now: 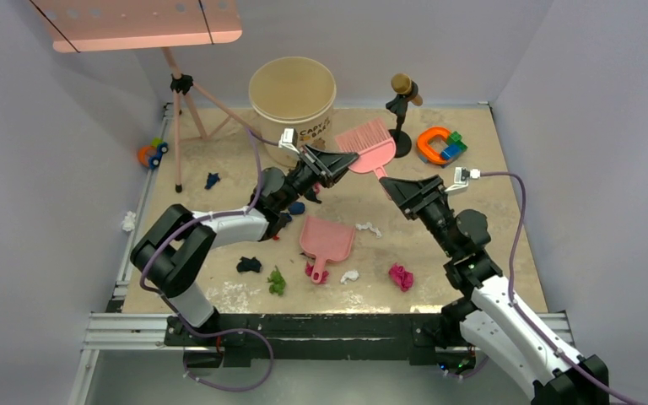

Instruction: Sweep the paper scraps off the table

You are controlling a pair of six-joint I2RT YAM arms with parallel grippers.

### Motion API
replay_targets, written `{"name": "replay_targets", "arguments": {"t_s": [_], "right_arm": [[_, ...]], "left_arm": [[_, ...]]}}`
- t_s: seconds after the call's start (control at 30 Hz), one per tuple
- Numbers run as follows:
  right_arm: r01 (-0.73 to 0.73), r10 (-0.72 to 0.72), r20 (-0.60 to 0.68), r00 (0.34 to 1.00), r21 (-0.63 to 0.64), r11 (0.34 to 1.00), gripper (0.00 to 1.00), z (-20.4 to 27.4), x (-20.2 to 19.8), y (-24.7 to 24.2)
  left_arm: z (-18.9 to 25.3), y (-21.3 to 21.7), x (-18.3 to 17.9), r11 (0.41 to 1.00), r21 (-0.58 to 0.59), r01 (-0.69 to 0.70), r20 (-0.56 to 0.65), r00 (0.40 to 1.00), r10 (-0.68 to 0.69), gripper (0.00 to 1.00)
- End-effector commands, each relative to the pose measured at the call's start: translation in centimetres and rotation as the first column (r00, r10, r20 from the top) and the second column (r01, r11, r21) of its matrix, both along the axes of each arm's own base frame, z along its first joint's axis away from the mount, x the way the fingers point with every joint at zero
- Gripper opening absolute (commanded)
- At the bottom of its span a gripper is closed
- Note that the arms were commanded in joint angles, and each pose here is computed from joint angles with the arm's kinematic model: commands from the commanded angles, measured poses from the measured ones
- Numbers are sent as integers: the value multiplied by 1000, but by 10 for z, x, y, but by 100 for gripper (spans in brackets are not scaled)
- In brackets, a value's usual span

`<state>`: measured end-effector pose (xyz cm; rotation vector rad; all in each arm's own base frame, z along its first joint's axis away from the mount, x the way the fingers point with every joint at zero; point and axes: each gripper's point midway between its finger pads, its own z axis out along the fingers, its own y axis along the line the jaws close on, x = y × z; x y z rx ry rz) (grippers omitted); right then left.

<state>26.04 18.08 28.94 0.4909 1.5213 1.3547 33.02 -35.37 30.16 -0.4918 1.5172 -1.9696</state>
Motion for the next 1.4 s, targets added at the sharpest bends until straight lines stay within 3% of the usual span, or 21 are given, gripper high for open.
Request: {"name": "replay_targets", "arguments": {"t_s": [0.0,0.1,0.23,0.53,0.7,0.83,0.9,1.07,1.23,1.37], "right_arm": [[25,-33,113,993,66,997,63,37,1,-5],[34,-41,123,992,56,998,61,36,1,-7],[29,-36,105,994,74,997,50,31,0,-6],[14,-23,108,994,84,996,46,31,-2,-5],[4,-13,110,994,79,997,30,31,-2,-3],[-5,-3,113,994,70,998,8,32,-2,-1],[0,-8,113,994,69,998,0,32,-3,-2],[29,-34,104,994,49,998,0,35,-6,-9],[73,-65,100,993,-75,995,0,37,-11,-17],[95,-75,95,993,-233,968,0,28,-16,-24]], "left_arm": [[42,4,-7,992,-129,17,111,994,-2,0],[40,-1,-7,993,-112,38,104,994,-26,0],[45,-6,-8,993,-100,55,119,992,-43,0],[49,-10,-11,992,-99,75,134,989,-62,0],[50,-11,-11,992,-98,82,135,988,-68,0],[51,-11,-13,991,-104,87,147,987,-71,0],[51,-10,-14,990,-108,89,151,986,-72,7],[49,0,-19,994,-88,59,174,984,-43,44],[31,21,-12,997,-72,24,134,991,-14,77],[12,38,-8,999,-24,26,100,995,-23,82]]}}
